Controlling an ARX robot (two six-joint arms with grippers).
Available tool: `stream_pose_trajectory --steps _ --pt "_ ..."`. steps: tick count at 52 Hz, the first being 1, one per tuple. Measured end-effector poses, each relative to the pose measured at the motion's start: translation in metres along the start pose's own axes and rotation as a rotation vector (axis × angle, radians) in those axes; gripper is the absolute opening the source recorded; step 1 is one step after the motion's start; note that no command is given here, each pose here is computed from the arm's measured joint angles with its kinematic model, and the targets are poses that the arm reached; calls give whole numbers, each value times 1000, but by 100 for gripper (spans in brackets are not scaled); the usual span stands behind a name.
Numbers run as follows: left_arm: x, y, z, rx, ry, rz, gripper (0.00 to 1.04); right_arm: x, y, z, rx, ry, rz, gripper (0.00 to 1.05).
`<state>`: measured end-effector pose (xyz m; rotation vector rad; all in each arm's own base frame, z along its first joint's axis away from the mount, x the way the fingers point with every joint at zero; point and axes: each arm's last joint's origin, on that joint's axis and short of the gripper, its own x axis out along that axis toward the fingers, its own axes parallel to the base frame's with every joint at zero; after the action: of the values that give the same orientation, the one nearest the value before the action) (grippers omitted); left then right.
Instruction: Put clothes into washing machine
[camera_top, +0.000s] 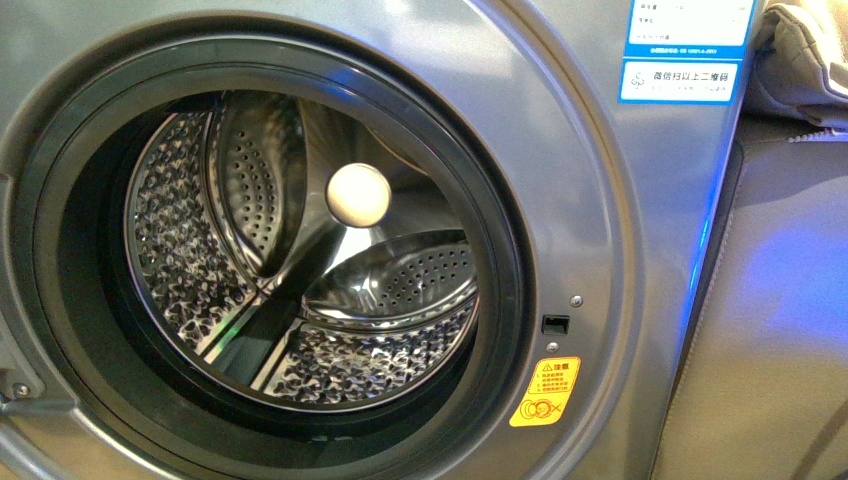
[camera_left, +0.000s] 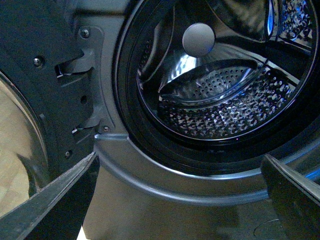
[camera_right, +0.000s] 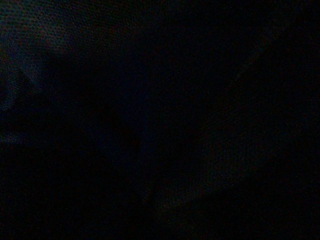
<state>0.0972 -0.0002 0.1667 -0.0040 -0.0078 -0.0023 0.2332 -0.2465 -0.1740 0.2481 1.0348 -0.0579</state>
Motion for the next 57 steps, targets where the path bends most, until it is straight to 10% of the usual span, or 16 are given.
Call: stream_pose_trajectory --steps 11,57 --pt "0 0 0 0 0 0 98 -36 17 12 62 -71 49 5" --pt "0 0 0 0 0 0 98 -346 99 148 -311 -942 54 4"
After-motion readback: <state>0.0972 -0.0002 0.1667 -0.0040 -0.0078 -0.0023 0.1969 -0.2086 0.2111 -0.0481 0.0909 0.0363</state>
